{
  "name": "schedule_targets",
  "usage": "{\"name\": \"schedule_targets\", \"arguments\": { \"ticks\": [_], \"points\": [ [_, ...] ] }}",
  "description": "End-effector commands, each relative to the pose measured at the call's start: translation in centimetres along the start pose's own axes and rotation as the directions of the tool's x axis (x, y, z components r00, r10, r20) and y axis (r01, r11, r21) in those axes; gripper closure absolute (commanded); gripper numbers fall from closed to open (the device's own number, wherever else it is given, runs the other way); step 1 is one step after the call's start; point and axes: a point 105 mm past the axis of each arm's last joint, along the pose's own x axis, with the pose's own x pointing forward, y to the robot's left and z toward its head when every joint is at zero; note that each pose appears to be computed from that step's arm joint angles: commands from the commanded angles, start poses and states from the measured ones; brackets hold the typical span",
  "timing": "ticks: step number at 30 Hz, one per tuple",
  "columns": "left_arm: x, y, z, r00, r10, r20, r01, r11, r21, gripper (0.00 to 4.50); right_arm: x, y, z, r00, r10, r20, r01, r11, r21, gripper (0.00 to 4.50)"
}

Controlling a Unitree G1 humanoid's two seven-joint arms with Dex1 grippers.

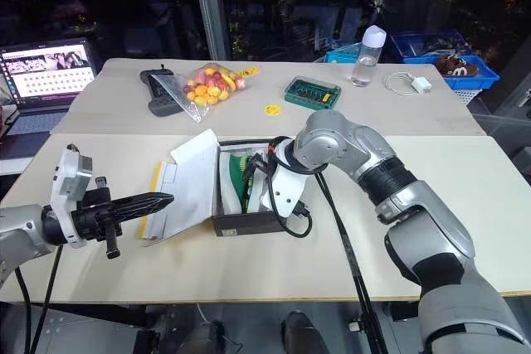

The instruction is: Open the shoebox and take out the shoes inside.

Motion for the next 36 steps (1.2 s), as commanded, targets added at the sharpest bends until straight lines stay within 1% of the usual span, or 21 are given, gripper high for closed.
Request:
{"name": "schedule_targets", "arguments": {
  "ticks": [1, 3, 5, 6, 7, 9, 12, 15, 18, 21, 26, 30, 34, 36],
  "points": [
    [0.3, -0.8, 1.0, 1.0, -0.012, 0.025, 0.012, 0.999, 0.037, 4.5, 0.9, 1.1, 0.0, 0.999, 0.039, 0.008, -0.039, 0.999, -0.014, 0.34],
    [0.4, -0.8, 1.1, 1.0, -0.008, 0.029, 0.007, 0.999, 0.034, 4.5, 1.1, 1.3, -0.1, 0.999, 0.039, 0.008, -0.039, 0.999, -0.005, 0.34],
    [0.4, -0.9, 1.1, 1.0, -0.004, 0.03, 0.003, 0.999, 0.034, 4.5, 1.1, 1.4, -0.4, 0.999, 0.036, 0.0, -0.036, 0.999, 0.013, 0.84],
    [0.4, -0.9, 1.1, 1.0, -0.003, 0.029, 0.002, 0.999, 0.034, 4.5, 1.1, 1.4, -0.5, 0.999, 0.034, -0.005, -0.034, 0.999, 0.015, 0.95],
    [0.4, -0.9, 1.1, 1.0, -0.002, 0.029, 0.001, 0.999, 0.034, 4.5, 1.0, 1.4, -0.7, 1.0, 0.03, -0.009, -0.03, 0.999, 0.021, 1.35],
    [0.4, -1.0, 1.1, 1.0, -0.002, 0.029, 0.001, 0.999, 0.033, 4.5, 0.9, 1.4, -0.9, 1.0, 0.024, -0.017, -0.023, 0.999, 0.025, 1.93],
    [0.6, -1.0, 1.1, 1.0, -0.001, 0.028, 0.0, 0.999, 0.032, 4.5, 0.9, 1.3, -1.1, 1.0, 0.014, -0.022, -0.013, 0.999, 0.03, 3.05],
    [0.7, -1.0, 1.1, 1.0, -0.003, 0.029, 0.002, 1.0, 0.031, 4.5, 0.8, 1.0, -1.3, 0.999, -0.013, -0.033, 0.015, 0.999, 0.052, 3.9],
    [0.8, -0.8, 1.2, 1.0, -0.004, 0.029, 0.004, 0.999, 0.032, 4.5, 0.1, 0.3, -1.7, 0.997, -0.057, -0.061, 0.06, 0.997, 0.055, 3.9],
    [1.0, -0.7, 1.1, 1.0, -0.006, 0.028, 0.005, 1.0, 0.03, 4.5, -1.3, -0.8, -1.8, 0.988, -0.13, -0.083, 0.133, 0.99, 0.042, 3.9],
    [1.1, -0.7, 0.9, 1.0, -0.013, 0.025, 0.013, 1.0, 0.026, 4.5, -2.6, -0.8, -1.7, 0.976, -0.18, -0.119, 0.183, 0.983, 0.009, 3.9],
    [1.1, -0.7, 0.9, 1.0, -0.015, 0.024, 0.015, 1.0, 0.024, 4.5, -3.3, -0.5, -1.4, 0.968, -0.214, -0.133, 0.218, 0.976, 0.015, 3.9],
    [1.0, -0.7, 0.9, 1.0, -0.018, 0.02, 0.018, 1.0, 0.024, 4.5, -4.1, -0.5, -1.3, 0.935, -0.323, -0.145, 0.337, 0.938, 0.078, 3.9],
    [0.9, -0.7, 0.9, 1.0, -0.02, 0.018, 0.02, 1.0, 0.022, 4.5, -4.2, -0.6, -1.3, 0.913, -0.382, -0.142, 0.402, 0.902, 0.156, 3.9]
  ]
}}
